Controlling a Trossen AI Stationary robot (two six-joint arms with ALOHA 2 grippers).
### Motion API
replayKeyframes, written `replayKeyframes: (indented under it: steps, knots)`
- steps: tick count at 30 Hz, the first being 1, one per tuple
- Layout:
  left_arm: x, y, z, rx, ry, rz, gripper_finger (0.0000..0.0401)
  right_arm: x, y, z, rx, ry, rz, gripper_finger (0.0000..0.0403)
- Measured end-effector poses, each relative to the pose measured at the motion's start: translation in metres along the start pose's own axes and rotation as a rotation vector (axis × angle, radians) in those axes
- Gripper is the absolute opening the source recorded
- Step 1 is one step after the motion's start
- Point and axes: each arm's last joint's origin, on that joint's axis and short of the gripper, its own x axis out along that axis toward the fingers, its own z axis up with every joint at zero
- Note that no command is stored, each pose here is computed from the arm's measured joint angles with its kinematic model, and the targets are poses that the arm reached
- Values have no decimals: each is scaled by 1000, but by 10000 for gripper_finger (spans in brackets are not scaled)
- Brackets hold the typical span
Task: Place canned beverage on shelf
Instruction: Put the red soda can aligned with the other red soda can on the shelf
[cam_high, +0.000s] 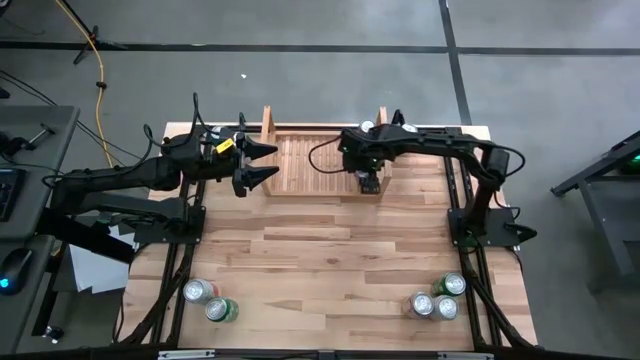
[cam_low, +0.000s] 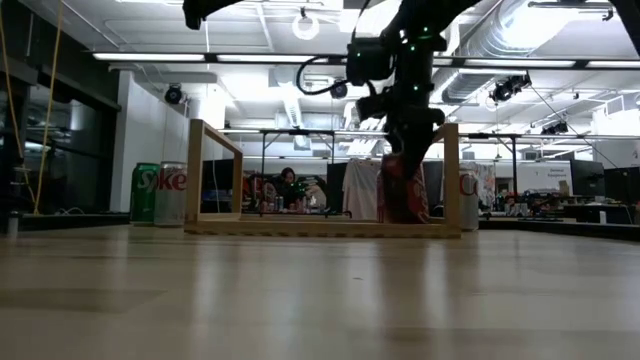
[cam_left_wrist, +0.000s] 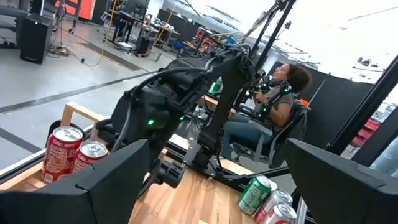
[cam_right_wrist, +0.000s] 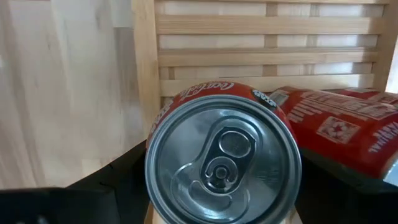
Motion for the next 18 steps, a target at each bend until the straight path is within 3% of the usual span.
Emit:
replayKeyframes:
  steps: [8,18]
  knots:
    - [0,0,0,-1,0,0,365,3,-12,-4,54,-4,4,288]
    - [0,0,0,-1,1,0,365,3,-15,-5,60,0,-8,351]
